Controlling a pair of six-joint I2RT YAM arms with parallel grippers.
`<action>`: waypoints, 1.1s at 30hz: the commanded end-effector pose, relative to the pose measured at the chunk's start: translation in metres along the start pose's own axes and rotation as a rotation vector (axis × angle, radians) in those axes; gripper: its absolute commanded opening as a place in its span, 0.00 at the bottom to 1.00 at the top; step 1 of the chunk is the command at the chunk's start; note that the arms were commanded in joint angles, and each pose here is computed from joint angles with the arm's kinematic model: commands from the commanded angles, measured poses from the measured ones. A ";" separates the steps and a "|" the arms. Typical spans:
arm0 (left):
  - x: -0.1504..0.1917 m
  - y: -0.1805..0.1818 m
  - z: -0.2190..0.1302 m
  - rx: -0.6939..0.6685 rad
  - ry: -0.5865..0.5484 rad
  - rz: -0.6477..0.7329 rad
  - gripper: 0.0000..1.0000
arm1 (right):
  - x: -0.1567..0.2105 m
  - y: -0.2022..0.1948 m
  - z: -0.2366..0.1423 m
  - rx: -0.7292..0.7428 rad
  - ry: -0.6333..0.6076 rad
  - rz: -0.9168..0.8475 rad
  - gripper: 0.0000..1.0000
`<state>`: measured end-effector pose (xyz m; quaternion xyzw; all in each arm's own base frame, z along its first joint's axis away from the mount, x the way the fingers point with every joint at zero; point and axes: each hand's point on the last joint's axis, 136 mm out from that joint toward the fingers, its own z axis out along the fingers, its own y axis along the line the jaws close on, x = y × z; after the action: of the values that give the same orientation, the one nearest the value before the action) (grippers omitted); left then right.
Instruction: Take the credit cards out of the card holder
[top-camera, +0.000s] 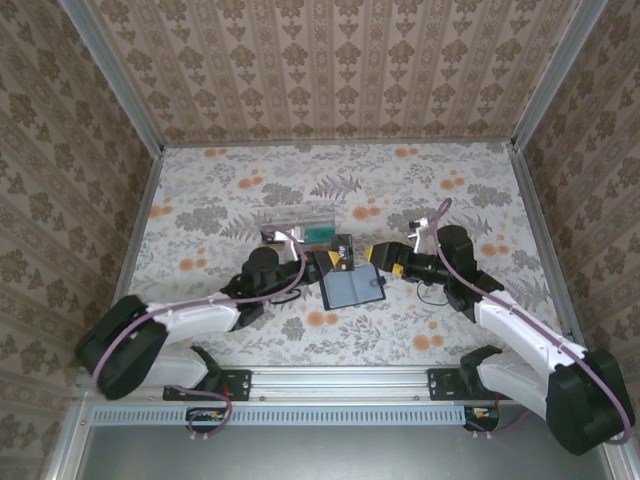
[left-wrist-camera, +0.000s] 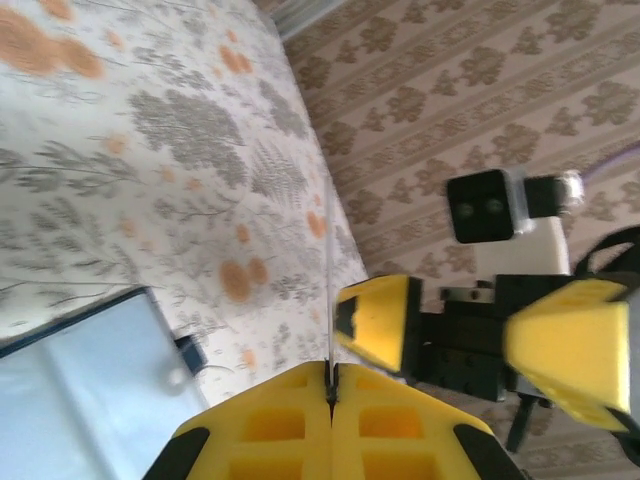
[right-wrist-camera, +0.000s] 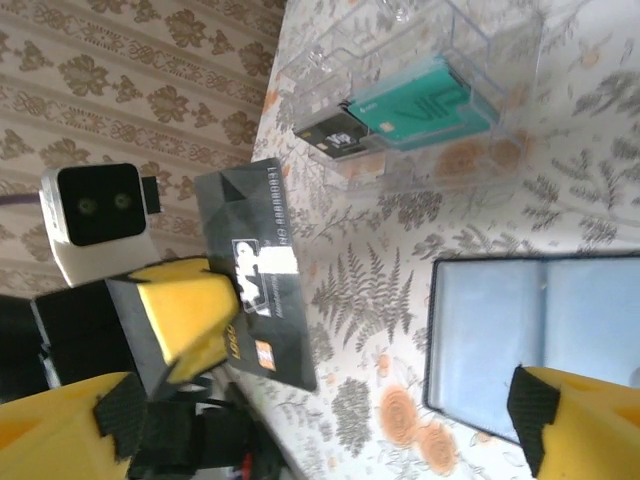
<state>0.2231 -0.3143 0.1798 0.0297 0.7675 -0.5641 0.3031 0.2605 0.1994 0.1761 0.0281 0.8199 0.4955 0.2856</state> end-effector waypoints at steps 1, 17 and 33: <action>0.000 0.023 -0.024 -0.258 0.083 0.196 0.00 | -0.004 -0.007 -0.010 0.083 -0.043 -0.069 1.00; -0.040 0.016 -0.084 -0.521 0.250 1.095 0.00 | 0.002 -0.002 -0.019 0.111 -0.102 -0.228 1.00; -0.047 0.069 -0.093 -0.476 0.603 1.817 0.00 | 0.002 -0.001 -0.031 0.094 -0.180 -0.250 1.00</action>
<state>0.2481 -0.1941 0.1650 0.6348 0.6455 0.0733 0.4183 0.2425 0.1765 0.1861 -0.0129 0.8143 0.4195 0.4009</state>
